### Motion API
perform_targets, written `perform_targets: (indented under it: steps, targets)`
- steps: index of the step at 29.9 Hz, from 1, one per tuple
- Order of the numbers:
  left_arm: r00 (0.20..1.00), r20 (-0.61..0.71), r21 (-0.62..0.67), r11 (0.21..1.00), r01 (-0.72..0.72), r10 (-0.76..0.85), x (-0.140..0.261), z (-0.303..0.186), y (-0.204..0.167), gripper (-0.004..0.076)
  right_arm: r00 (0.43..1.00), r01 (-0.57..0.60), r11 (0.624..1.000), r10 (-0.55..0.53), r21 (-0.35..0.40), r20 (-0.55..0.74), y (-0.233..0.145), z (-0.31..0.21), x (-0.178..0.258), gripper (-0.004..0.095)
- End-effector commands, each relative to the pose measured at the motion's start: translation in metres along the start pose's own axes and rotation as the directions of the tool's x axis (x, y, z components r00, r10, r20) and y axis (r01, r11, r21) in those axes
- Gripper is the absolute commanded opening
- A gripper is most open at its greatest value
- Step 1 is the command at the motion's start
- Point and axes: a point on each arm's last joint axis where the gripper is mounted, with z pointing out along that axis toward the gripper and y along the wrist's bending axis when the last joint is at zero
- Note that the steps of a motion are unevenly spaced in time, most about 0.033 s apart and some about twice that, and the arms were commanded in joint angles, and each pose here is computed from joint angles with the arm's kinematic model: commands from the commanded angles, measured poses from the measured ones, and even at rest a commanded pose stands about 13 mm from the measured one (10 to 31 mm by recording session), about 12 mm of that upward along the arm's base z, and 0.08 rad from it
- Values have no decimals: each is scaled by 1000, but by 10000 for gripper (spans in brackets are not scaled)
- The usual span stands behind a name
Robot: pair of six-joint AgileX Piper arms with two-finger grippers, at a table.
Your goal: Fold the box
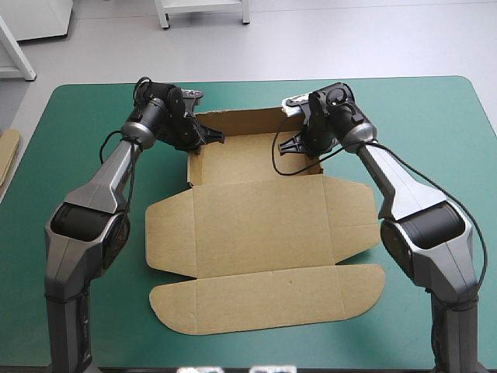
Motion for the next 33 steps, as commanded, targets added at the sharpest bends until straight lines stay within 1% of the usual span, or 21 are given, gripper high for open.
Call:
perform_targets:
  steps: [1, 3, 4, 6, 8, 10, 13, 14, 16, 17, 19, 22, 24, 28, 31, 33]
  targets:
    - [999, -12, 104, 993, -47, 49, 6, -30, -20, 16, 996, 61, 996, -57, -61, 68, 10, -20, -4, 2]
    - [999, -12, 104, 993, -47, 49, 6, -30, -20, 62, 996, 61, 996, -57, -61, 68, 10, -20, -4, 21]
    - [999, -12, 104, 993, -47, 49, 6, -30, -20, 99, 996, 61, 996, -57, -61, 68, 10, -20, -4, 39]
    - [999, -8, 104, 993, -52, 53, 6, -32, -20, 194, 996, 62, 996, -58, -60, 73, 10, -20, -4, 105]
    - [999, -8, 104, 993, -52, 53, 6, -32, -20, 289, 996, 63, 996, -59, -56, 69, 9, -20, -4, 218]
    - [999, -9, 109, 993, -50, 52, 6, -32, -20, 347, 997, 49, 998, -46, -43, 60, 8, -21, -4, 324]
    - [999, -2, 128, 991, -46, 47, 5, -34, -22, 360, 998, 33, 999, -32, -23, 60, 6, -26, -5, 469]
    - [999, 7, 132, 990, -47, 47, 4, -37, -23, 360, 997, 27, 1000, -26, -13, 67, 5, -30, -6, 504]
    - [998, 32, 137, 989, -51, 48, 1, -43, -24, 363, 996, 7, 1000, -7, 0, 92, 3, -39, -10, 542]
    - [998, 43, 138, 989, -54, 48, -1, -46, -24, 367, 994, 4, 1000, -4, -1, 105, 3, -42, -12, 546]
    - [996, 68, 142, 988, -58, 49, -3, -53, -25, 404, 991, -11, 1000, 12, -6, 133, 2, -51, -15, 546]
    - [995, 81, 144, 988, -61, 49, -3, -59, -26, 489, 988, -13, 1000, 14, -2, 154, 2, -56, -16, 546]
    - [995, 85, 143, 988, -62, 50, -3, -61, -26, 524, 988, -16, 1000, 15, 7, 154, -1, -57, -16, 546]
    - [995, 87, 143, 988, -62, 50, -3, -62, -26, 530, 988, -23, 1000, 21, 13, 153, -3, -56, -16, 546]
    - [995, 87, 143, 988, -62, 50, -3, -62, -26, 530, 988, -26, 998, 17, 52, 156, -11, -56, -17, 546]
    - [995, 88, 138, 988, -63, 51, -3, -62, -25, 530, 987, -37, 998, 27, 60, 156, -17, -56, -17, 546]
